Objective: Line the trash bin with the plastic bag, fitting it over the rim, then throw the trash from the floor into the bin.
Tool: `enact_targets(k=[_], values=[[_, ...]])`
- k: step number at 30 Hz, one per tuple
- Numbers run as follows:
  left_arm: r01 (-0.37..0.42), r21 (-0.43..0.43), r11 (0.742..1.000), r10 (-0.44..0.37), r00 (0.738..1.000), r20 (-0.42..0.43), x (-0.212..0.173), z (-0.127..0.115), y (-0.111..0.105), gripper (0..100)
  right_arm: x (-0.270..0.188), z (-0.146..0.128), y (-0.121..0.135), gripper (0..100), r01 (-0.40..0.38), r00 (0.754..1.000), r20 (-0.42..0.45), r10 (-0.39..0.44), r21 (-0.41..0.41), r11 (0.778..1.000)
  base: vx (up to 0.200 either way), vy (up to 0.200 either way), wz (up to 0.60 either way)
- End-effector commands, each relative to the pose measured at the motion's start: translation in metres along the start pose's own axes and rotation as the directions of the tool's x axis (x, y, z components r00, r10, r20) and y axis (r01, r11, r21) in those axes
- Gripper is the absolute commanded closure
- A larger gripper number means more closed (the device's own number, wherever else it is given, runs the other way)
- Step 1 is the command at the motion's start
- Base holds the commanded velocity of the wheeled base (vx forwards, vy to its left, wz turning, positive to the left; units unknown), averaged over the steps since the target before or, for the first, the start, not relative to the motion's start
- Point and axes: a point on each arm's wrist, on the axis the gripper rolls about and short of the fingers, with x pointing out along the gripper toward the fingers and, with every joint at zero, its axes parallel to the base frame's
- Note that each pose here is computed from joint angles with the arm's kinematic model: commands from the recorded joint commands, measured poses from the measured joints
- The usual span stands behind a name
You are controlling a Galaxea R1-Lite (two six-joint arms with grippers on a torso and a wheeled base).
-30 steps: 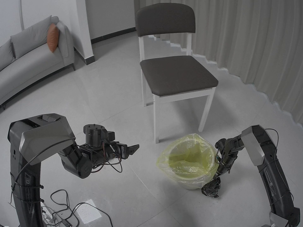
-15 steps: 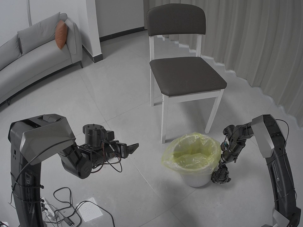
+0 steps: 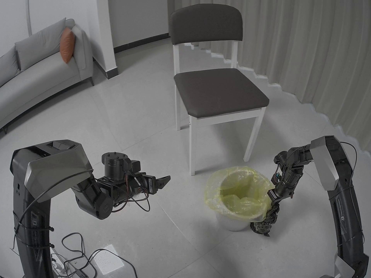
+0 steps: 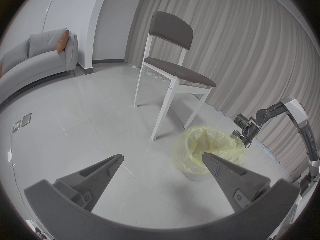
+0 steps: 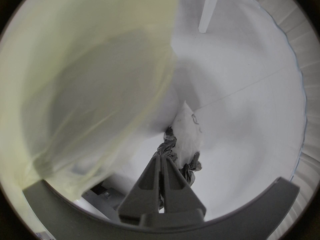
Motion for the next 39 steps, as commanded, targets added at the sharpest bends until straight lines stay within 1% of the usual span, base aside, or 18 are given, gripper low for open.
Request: enact_targets(k=[1, 5, 7, 10, 13, 14, 15, 17, 20, 24, 26, 27, 28, 34, 39], values=[[-0.001, -0.001, 1.0, 0.001, 1.0, 0.0, 0.0, 0.0, 0.0, 0, -0.004, 0.0, -0.004, 100, 0.023, 1.0, 0.0, -0.023, 0.002, 1.0, 0.0, 0.0, -0.6], [-0.001, -0.001, 1.0, 0.001, 1.0, -0.002, 0.0, -0.001, 0.001, 0, -0.005, -0.002, -0.01, 100, 0.07, 0.997, -0.011, -0.07, 0.013, 0.997, 0.0, 0.0, -0.6], [-0.001, -0.001, 1.0, 0.001, 1.0, -0.002, 0.0, -0.001, 0.001, 0, -0.007, -0.003, -0.013, 100, 0.076, 0.997, -0.012, -0.076, 0.02, 0.997, 0.0, 0.0, -0.6], [0.0, 0.0, 1.0, 0.0, 1.0, 0.001, 0.0, 0.0, 0.0, 0, -0.02, 0.0, -0.013, 100, 0.068, 0.997, 0.026, -0.069, 0.031, 0.997, 0.0, 0.0, 0.0], [0.0, 0.001, 1.0, 0.0, 1.0, 0.01, 0.0, 0.001, 0.001, 0, -0.047, 0.008, 0.003, 100, 0.05, 0.994, 0.098, -0.053, 0.032, 0.998, 0.0, 0.0, 0.0], [0.0, 0.001, 1.0, 0.0, 1.0, 0.01, 0.0, 0.001, 0.001, 0, -0.049, 0.009, 0.006, 100, 0.047, 0.993, 0.105, -0.05, 0.029, 0.998, 0.0, 0.0, 0.0], [0.0, 0.001, 1.0, 0.0, 1.0, 0.01, 0.0, 0.001, 0.001, 0, -0.065, 0.013, 0.026, 100, 0.033, 0.989, 0.144, -0.038, 0.035, 0.999, 0.0, 0.0, 0.0], [-0.001, 0.0, 1.0, 0.001, 1.0, 0.009, 0.001, 0.001, 0.001, 0, -0.082, 0.016, 0.046, 100, -0.002, 0.983, 0.183, -0.005, 0.042, 0.999, 0.0, 0.0, 0.0], [-0.004, 0.0, 1.0, 0.004, 1.0, 0.008, 0.0, 0.0, 0.002, 0, -0.112, 0.018, 0.084, 100, -0.083, 0.965, 0.248, 0.079, 0.005, 0.997, 0.0, 0.0, 0.0], [-0.002, 0.003, 1.0, 0.002, 1.0, 0.025, -0.002, 0.003, 0.002, 0, -0.133, 0.015, 0.131, 100, -0.101, 0.953, 0.281, 0.115, -0.065, 0.993, 0.0, 0.0, 0.0], [-0.002, 0.005, 1.0, 0.002, 0.999, 0.036, -0.003, 0.003, 0.002, 0, -0.143, 0.012, 0.151, 100, -0.103, 0.946, 0.296, 0.13, -0.104, 0.989, 0.0, 0.0, 0.0], [-0.002, 0.005, 1.0, 0.002, 0.999, 0.037, -0.003, 0.003, 0.002, 0, -0.144, 0.012, 0.153, 100, -0.103, 0.945, 0.299, 0.131, -0.107, 0.989, 0.0, 0.0, 0.0], [-0.004, 0.005, 1.0, 0.004, 0.999, 0.042, -0.004, 0.003, 0.003, 0, -0.151, 0.009, 0.168, 100, -0.103, 0.941, 0.308, 0.142, -0.14, 0.985, 0.0, 0.0, 0.0], [-0.014, 0.0, 1.0, 0.014, 0.997, 0.069, -0.013, 0.008, 0.008, 0, -0.172, -0.001, 0.199, 100, -0.095, 0.926, 0.34, 0.166, -0.215, 0.972, 0.0, 0.0, 0.0], [-0.01, 0.003, 1.0, 0.01, 0.996, 0.087, -0.016, 0.011, 0.007, 0, -0.177, -0.002, 0.207, 100, -0.059, 0.92, 0.363, 0.144, -0.233, 0.971, 0.0, 0.0, 0.0]])
